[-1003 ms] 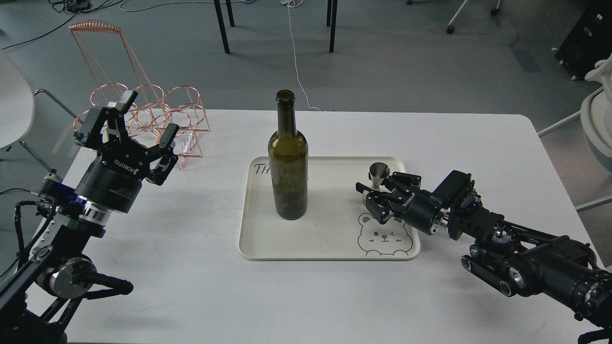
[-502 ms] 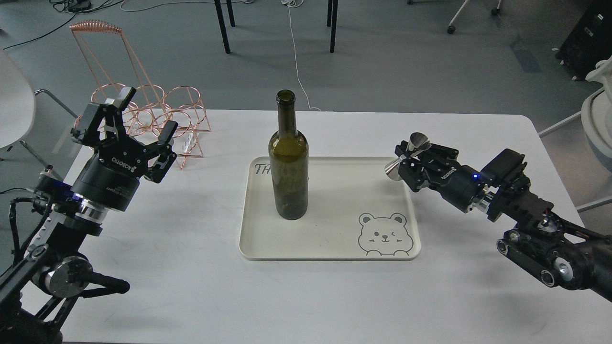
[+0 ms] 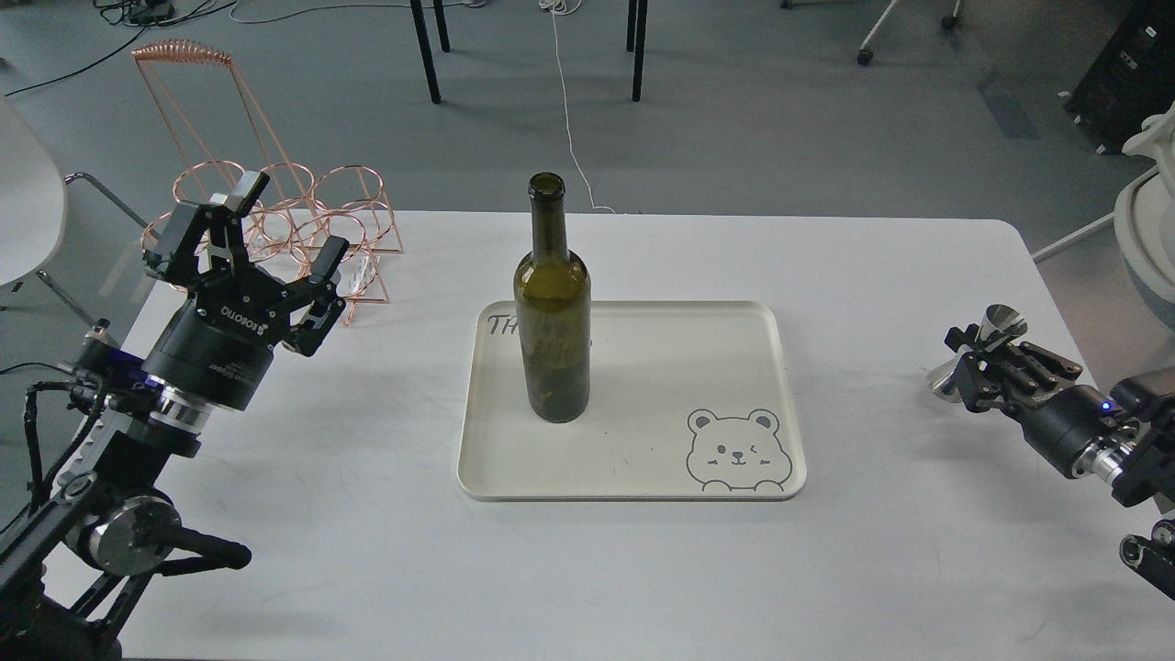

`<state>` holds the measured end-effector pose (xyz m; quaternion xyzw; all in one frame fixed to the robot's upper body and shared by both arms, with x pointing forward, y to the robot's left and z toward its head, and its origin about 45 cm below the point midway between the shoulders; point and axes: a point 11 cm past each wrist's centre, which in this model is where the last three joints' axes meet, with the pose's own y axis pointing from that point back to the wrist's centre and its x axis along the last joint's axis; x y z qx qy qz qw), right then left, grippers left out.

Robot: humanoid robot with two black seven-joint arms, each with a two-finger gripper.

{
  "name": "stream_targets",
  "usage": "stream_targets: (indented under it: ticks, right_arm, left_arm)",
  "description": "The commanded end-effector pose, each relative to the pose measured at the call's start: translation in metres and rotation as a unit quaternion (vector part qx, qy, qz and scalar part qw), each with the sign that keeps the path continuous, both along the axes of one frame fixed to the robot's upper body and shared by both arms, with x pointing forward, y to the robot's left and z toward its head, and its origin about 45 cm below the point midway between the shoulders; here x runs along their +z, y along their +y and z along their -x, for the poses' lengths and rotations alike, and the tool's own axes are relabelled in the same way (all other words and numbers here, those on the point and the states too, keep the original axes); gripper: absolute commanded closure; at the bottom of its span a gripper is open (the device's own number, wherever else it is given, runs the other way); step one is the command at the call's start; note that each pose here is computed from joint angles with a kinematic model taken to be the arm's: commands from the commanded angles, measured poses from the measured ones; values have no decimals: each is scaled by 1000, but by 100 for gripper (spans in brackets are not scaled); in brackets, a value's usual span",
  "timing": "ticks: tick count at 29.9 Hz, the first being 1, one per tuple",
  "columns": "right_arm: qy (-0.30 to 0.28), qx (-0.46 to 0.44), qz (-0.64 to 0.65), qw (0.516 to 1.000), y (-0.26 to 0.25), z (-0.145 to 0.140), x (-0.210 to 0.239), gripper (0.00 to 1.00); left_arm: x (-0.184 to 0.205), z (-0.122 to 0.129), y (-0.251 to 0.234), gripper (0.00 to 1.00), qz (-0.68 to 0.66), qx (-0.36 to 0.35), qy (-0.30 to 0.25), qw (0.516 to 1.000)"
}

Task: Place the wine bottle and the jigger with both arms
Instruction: 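Carry the jigger beside the tray and set it on the table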

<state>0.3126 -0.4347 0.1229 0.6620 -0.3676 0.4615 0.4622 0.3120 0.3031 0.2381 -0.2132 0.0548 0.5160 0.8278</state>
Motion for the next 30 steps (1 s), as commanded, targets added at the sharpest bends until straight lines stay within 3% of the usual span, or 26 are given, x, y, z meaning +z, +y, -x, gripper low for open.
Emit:
stream_targets:
  ticks: [1,14,19,24,30]
  right_arm:
    - [5,-5,2,1000,-2,3,-4,74]
    - [8,-18,-5,1000,0,0,-14,62]
    - [7,-17,-7,1000,2,-1,-13,46]
    - [8,-12,-11,1000,3,2,-11,7]
    - [22,-11,24,999,-27,20,3,4]
  left_arm:
    - [0,0,0,2,-1,0,1,1000]
    - [-1,0,0,2,-1,0,1,1000]
    - [0,0,0,2,1,-1,-1,1000]
    - [1,1,-2,2,3,-12,-3,1000]
    - [1,2,-3,2,5,-18,-5,1000]
